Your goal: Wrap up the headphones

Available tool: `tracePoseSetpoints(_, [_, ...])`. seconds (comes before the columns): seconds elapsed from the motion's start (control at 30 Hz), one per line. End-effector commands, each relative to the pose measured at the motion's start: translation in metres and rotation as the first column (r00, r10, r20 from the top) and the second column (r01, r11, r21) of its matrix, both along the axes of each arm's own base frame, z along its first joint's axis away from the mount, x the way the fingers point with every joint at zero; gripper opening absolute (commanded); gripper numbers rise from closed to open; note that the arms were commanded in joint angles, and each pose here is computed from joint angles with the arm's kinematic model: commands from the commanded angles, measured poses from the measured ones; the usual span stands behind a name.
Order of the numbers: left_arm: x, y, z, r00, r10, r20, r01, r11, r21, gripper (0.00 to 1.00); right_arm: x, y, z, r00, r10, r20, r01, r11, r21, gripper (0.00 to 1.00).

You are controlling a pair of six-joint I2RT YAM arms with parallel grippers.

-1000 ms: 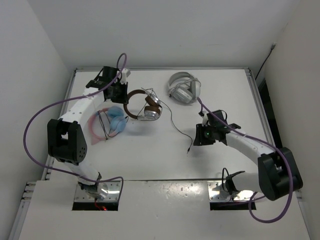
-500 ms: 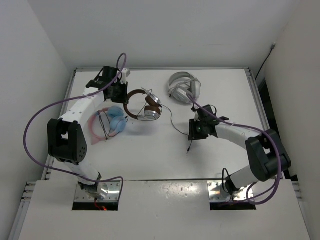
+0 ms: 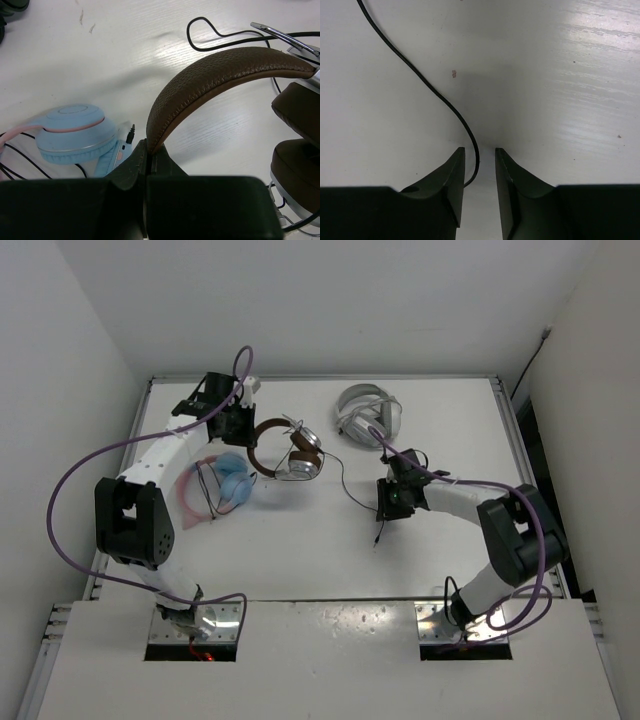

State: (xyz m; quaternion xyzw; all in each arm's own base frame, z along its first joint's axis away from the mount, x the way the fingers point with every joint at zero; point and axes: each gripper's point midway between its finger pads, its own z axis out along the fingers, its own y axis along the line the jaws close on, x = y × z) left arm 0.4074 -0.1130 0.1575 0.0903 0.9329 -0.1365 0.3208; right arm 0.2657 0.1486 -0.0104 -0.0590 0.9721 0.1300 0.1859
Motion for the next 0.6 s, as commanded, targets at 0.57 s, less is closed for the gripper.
tracePoseSetpoints(0.57, [0.011,0.007,0.006,0.999,0.017,0.032,-0.016,0.998,-0.06,0.0,-0.019,0.013,0.002,0.999,0.037,0.016,-0.038,0.998,0.053,0.3])
